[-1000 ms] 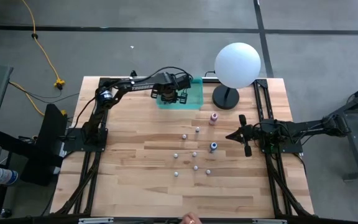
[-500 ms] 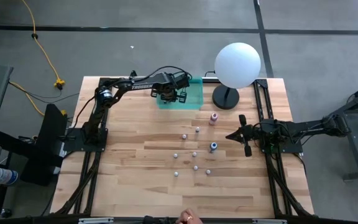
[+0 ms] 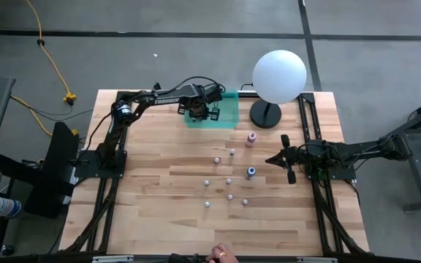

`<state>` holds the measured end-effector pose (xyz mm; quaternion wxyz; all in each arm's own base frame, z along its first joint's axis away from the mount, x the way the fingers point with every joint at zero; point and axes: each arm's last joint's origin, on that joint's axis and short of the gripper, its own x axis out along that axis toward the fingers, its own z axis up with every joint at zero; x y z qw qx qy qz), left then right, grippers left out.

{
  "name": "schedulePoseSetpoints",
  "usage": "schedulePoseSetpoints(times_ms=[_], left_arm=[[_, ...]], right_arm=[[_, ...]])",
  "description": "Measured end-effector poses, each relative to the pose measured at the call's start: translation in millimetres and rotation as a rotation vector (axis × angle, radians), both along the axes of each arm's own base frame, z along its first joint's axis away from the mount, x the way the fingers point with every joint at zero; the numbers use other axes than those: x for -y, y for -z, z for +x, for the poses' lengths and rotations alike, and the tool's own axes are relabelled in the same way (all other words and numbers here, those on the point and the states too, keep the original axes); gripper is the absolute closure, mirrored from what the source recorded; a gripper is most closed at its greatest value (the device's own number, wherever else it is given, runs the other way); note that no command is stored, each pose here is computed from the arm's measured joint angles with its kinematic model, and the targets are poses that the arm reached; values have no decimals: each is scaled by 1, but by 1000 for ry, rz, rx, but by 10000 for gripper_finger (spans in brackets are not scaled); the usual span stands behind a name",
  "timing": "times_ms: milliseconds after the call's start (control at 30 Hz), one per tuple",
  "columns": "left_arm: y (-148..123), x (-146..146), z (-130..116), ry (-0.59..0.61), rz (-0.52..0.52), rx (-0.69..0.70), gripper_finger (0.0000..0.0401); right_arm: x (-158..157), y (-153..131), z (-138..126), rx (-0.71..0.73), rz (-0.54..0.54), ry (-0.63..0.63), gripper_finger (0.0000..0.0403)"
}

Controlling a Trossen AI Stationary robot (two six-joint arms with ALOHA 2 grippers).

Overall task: Pick & Place food coloring
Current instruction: Put the small black food coloring bottle into the bin, then put the small green food coloring bottle into the bin

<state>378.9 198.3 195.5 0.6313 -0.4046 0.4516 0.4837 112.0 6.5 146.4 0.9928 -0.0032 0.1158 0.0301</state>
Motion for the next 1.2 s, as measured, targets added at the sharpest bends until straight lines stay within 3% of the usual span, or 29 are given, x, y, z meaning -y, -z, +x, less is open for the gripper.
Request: schedulePoseSetpoints(times_ms=[333,733,1200], left_arm=[[3,1,-2,27,-10,-22,351],[16,3,-4,65,-5,-30,270],[4,2,-5,117,38,-10,262]], right_arm=[[0,0,0,1,0,0,402],[0,0,0,0,0,0,402],[0,0,0,0,0,0,402]])
